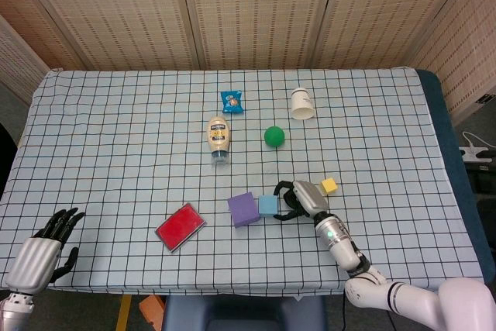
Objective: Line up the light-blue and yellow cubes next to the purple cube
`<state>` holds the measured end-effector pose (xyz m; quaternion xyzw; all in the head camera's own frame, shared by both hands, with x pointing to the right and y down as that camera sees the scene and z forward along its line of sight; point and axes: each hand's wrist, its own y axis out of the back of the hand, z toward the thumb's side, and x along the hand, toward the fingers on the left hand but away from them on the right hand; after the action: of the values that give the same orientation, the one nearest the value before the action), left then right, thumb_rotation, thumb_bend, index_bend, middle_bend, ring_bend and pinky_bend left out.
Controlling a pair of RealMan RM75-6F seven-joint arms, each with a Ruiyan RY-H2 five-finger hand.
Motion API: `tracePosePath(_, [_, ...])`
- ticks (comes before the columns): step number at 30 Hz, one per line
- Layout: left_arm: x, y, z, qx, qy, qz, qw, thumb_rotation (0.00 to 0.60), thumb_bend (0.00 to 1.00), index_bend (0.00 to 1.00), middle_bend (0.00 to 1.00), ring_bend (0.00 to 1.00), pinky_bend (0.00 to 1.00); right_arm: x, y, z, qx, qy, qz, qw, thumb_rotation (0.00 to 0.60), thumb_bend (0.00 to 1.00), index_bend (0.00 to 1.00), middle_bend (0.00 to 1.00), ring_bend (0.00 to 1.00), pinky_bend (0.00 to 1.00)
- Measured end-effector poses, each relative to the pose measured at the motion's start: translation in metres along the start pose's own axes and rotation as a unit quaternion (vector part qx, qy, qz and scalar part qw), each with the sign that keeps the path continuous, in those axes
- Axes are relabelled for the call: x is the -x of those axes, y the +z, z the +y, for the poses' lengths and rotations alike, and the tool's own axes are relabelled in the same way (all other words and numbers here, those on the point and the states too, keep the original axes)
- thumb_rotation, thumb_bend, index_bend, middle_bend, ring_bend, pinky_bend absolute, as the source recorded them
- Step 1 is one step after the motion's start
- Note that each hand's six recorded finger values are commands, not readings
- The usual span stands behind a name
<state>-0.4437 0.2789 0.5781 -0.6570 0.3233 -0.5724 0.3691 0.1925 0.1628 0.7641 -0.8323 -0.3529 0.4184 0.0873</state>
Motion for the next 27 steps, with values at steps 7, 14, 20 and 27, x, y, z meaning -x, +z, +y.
tracePosePath(7, [0.0, -0.001, 0.0, 0.001, 0.0, 0.001, 1.0, 0.6, 0.52, 0.12, 0.07, 0.06, 0.4, -0.001, -0.002, 0.001, -0.001, 0.001, 0.001, 1.0, 0.6, 0.0, 0.52, 0.89, 0.78, 0.9])
tracePosePath(14, [0.0, 0.0, 0.0, 0.0, 0.0, 0.0, 1.0, 0.6, 0.52, 0.12, 0.07, 0.06, 0.4, -0.003, -0.004, 0.002, -0.004, 0.006, -0.001, 1.0, 0.6, 0.0, 0.4, 0.89, 0.78, 0.9])
tracePosePath(20, [0.0, 0.0, 0.0, 0.0, -0.001, 0.001, 1.0, 0.6, 0.52, 0.12, 0.07, 0.06, 0.4, -0.005, -0.003, 0.004, -0.002, 0.009, 0.004, 0.9999, 0.6, 0.0, 0.28, 0.89, 0.78, 0.9])
tracePosePath(27, [0.001, 0.0, 0.0, 0.0, -0.002, 0.001, 1.0, 0.6, 0.52, 0.12, 0.07, 0.06, 0.4, -0.013, 0.003, 0.012, 0.0, 0.008, 0.014, 0.9999, 0.6, 0.0, 0.25, 0.89, 0.78, 0.9])
